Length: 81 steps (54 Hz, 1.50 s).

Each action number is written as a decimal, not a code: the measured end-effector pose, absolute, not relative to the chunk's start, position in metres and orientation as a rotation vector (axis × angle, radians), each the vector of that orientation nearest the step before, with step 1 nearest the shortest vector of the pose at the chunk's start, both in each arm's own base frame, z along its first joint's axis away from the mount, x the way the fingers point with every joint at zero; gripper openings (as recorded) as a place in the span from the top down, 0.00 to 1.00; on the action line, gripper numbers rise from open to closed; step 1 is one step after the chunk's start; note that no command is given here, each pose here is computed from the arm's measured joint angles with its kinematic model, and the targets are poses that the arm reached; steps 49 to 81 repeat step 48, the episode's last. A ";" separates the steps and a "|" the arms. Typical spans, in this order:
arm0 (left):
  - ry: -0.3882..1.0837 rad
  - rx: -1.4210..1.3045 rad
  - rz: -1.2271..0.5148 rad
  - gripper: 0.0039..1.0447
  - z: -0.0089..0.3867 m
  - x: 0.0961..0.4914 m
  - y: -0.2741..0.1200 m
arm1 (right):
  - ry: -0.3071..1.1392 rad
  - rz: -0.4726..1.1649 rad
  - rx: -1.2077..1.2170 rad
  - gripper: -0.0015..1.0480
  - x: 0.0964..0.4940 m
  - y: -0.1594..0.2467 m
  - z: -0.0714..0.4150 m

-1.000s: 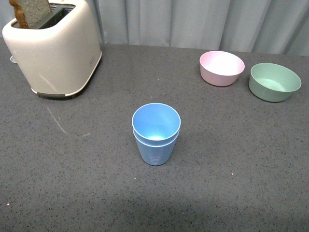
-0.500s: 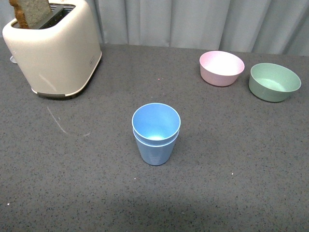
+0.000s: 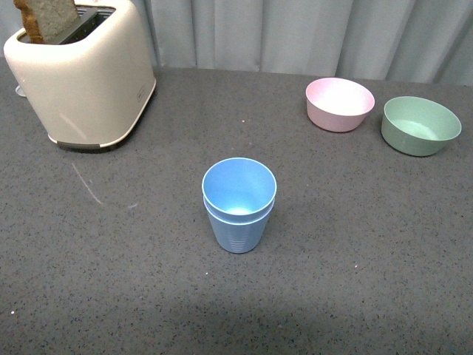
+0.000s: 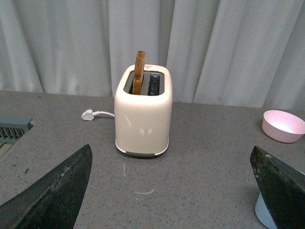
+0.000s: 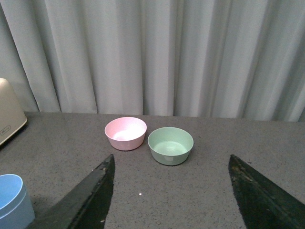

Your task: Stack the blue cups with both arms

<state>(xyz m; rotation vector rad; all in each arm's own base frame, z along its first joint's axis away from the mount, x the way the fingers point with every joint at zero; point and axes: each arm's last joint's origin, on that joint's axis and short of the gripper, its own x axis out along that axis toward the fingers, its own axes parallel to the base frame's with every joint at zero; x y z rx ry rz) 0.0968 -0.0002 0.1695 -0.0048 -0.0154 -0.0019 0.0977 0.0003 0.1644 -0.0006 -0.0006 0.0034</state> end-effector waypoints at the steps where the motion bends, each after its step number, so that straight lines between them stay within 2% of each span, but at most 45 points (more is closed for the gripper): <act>1: -0.015 -0.005 -0.002 0.06 0.169 0.097 0.000 | -0.001 0.004 -0.001 0.27 0.098 0.000 0.164; 6: -0.015 -0.005 -0.002 0.06 0.169 0.097 0.000 | -0.001 0.004 -0.001 0.08 0.098 0.000 0.164; 7: -0.015 -0.004 -0.002 0.06 0.169 0.097 0.000 | -0.001 0.004 0.001 0.07 0.098 0.000 0.164; 10: -0.015 -0.005 -0.002 0.06 0.169 0.097 0.000 | -0.001 0.003 0.000 0.10 0.098 0.000 0.164; 81: -0.015 -0.005 -0.002 0.06 0.169 0.097 0.000 | -0.001 0.003 0.000 0.09 0.098 0.000 0.164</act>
